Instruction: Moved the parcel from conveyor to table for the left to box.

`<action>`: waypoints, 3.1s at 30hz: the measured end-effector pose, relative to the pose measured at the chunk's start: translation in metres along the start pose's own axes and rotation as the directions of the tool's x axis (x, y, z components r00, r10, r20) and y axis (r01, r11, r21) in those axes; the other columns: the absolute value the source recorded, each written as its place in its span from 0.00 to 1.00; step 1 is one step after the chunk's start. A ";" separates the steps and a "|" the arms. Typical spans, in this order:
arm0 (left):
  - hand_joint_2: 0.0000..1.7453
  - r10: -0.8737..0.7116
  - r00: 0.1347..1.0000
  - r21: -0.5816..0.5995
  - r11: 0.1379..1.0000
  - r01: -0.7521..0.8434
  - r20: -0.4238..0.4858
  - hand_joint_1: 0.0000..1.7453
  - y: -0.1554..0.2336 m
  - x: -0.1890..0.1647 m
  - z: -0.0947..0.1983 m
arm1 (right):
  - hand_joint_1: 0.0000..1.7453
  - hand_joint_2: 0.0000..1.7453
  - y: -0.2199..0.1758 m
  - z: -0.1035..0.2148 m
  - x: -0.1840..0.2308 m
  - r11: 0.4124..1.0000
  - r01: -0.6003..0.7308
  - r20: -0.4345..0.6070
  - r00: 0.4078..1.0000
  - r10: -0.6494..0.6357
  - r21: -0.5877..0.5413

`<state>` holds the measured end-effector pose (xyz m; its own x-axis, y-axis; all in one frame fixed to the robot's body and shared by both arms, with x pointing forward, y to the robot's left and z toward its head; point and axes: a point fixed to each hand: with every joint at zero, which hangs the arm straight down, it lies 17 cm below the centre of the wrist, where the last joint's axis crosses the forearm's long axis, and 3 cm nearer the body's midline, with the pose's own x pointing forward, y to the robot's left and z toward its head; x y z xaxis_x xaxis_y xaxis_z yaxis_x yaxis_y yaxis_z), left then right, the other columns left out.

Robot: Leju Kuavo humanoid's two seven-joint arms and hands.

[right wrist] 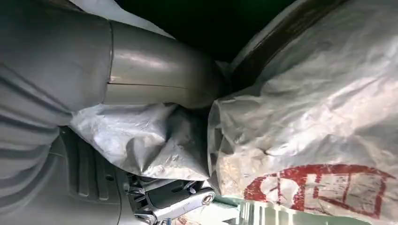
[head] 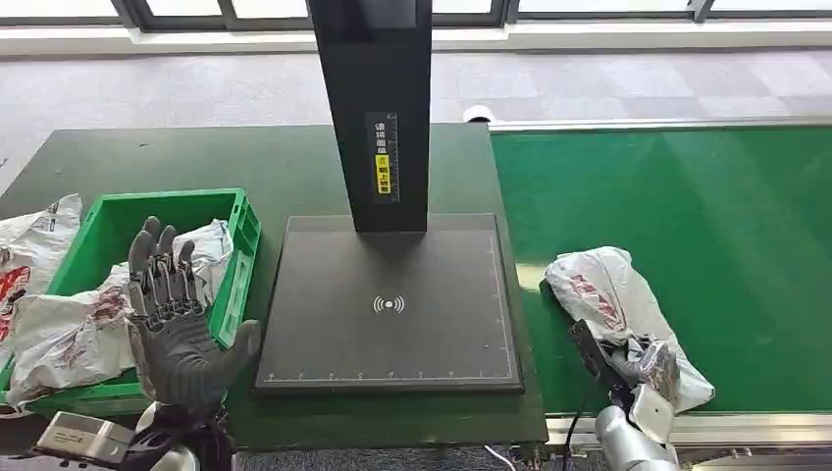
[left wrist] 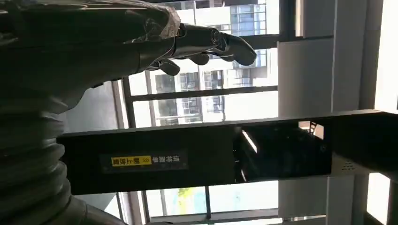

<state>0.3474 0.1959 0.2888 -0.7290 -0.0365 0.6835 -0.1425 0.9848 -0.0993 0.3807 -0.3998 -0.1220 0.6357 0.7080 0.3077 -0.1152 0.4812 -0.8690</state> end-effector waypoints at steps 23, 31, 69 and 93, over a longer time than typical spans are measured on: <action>1.00 -0.009 1.000 -0.059 0.998 0.009 -0.008 0.00 -0.011 -0.005 0.006 | 1.00 1.00 -0.082 0.071 0.127 0.908 0.014 0.435 0.881 0.188 -0.420; 1.00 -0.007 1.000 -0.074 0.997 0.006 -0.014 0.00 -0.015 -0.009 0.008 | 1.00 1.00 -0.186 0.155 0.205 0.749 0.234 0.595 0.762 0.254 -0.620; 1.00 0.012 1.000 -0.115 0.993 -0.014 -0.020 0.00 -0.028 -0.017 0.006 | 1.00 1.00 -0.094 0.221 0.306 0.878 0.246 0.815 0.532 0.231 -0.410; 1.00 0.005 1.000 -0.147 0.989 -0.010 -0.029 0.00 -0.034 -0.022 0.010 | 0.00 1.00 -0.039 0.203 0.307 0.932 0.121 0.829 0.505 0.238 -0.341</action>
<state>0.3616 0.1613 0.2702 -0.7099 -0.0262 0.7038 -0.0357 0.9994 0.0012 0.4251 -0.0966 0.0850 -0.3393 0.9011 0.2699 0.2298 0.3576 -0.9051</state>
